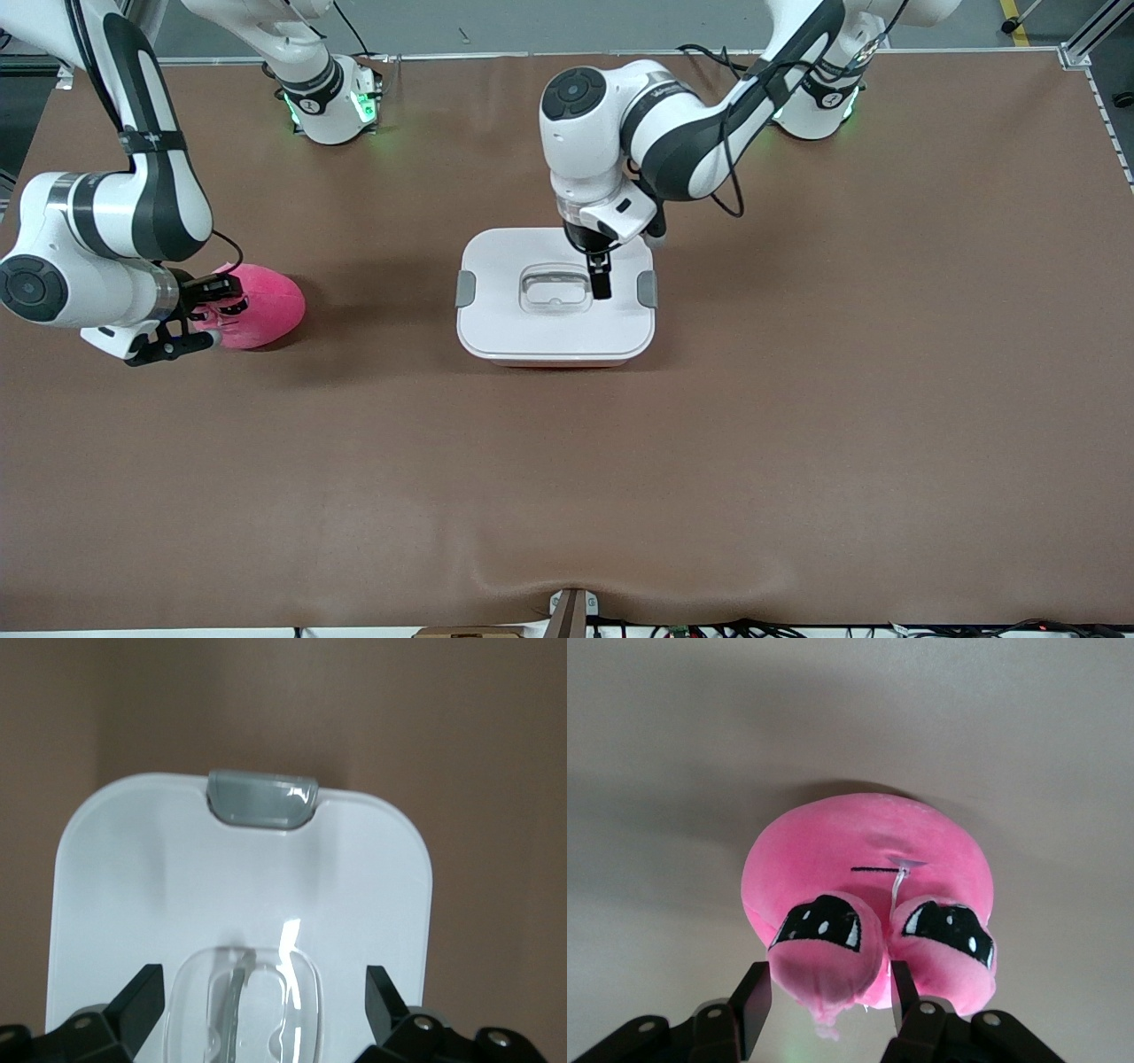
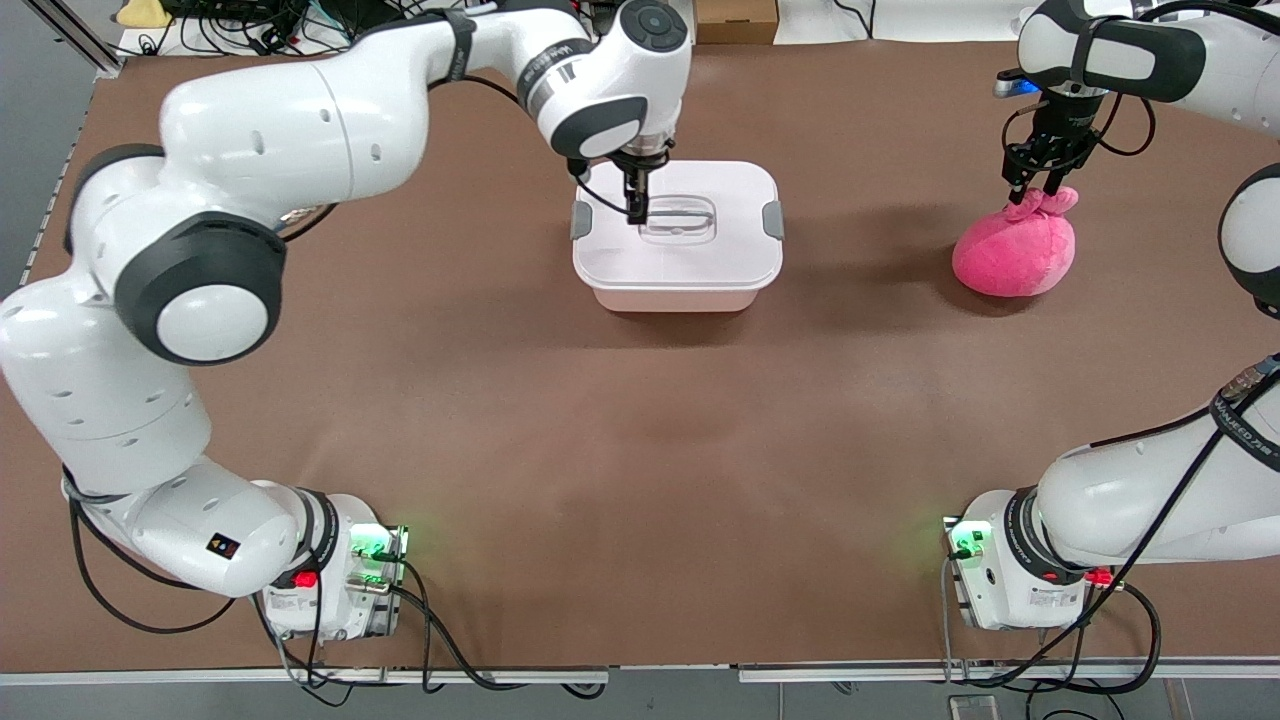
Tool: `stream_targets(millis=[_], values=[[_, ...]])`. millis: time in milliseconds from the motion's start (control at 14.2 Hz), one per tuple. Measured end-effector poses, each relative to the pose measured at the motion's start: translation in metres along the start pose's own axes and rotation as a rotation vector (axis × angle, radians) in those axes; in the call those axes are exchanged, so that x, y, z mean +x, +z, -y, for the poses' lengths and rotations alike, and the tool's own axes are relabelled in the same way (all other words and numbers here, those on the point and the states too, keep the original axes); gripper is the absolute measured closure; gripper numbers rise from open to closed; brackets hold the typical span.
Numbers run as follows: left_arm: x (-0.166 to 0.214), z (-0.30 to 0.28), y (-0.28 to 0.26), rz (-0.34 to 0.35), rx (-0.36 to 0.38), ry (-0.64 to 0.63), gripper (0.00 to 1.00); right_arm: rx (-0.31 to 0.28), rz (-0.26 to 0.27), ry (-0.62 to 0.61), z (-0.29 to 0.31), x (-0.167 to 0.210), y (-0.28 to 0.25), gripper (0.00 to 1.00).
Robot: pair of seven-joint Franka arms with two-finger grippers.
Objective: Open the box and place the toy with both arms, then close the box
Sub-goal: 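Grasp the plush with the right gripper while the left gripper grips the lid handle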
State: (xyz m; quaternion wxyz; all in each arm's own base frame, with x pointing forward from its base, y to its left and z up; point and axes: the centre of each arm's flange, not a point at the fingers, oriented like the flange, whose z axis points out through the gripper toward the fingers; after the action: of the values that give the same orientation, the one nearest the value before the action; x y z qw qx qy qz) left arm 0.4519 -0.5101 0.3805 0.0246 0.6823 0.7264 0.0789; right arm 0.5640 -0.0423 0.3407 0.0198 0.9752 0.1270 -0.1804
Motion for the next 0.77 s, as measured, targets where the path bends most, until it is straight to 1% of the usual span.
stream_targets(millis=[70, 141, 211, 422, 493, 633, 774], values=[[-0.005, 0.0, 0.001, 0.009, 0.002, 0.002, 0.02, 0.0, -0.001, 0.0, 0.0, 0.0, 0.0, 0.38], [-0.011, 0.0, 0.001, 0.021, 0.0, 0.006, 0.02, 0.001, 0.002, 0.0, 0.0, 0.0, 0.002, 0.43], [-0.016, 0.002, 0.0, 0.032, -0.002, 0.011, 0.05, 0.002, 0.005, -0.001, 0.001, 0.0, 0.003, 0.56], [-0.024, 0.011, -0.002, 0.042, -0.005, 0.027, 0.06, 0.004, 0.016, -0.005, 0.003, -0.001, 0.005, 0.88], [-0.026, 0.013, -0.003, 0.043, -0.005, 0.032, 0.06, 0.004, 0.017, -0.007, 0.004, -0.001, 0.005, 0.93], [-0.03, 0.017, -0.002, 0.052, -0.007, 0.039, 0.07, 0.007, 0.036, -0.011, 0.007, -0.002, -0.006, 0.93], [-0.035, 0.019, -0.001, 0.074, -0.012, 0.045, 0.08, -0.001, 0.05, -0.033, 0.021, -0.001, -0.033, 0.93]])
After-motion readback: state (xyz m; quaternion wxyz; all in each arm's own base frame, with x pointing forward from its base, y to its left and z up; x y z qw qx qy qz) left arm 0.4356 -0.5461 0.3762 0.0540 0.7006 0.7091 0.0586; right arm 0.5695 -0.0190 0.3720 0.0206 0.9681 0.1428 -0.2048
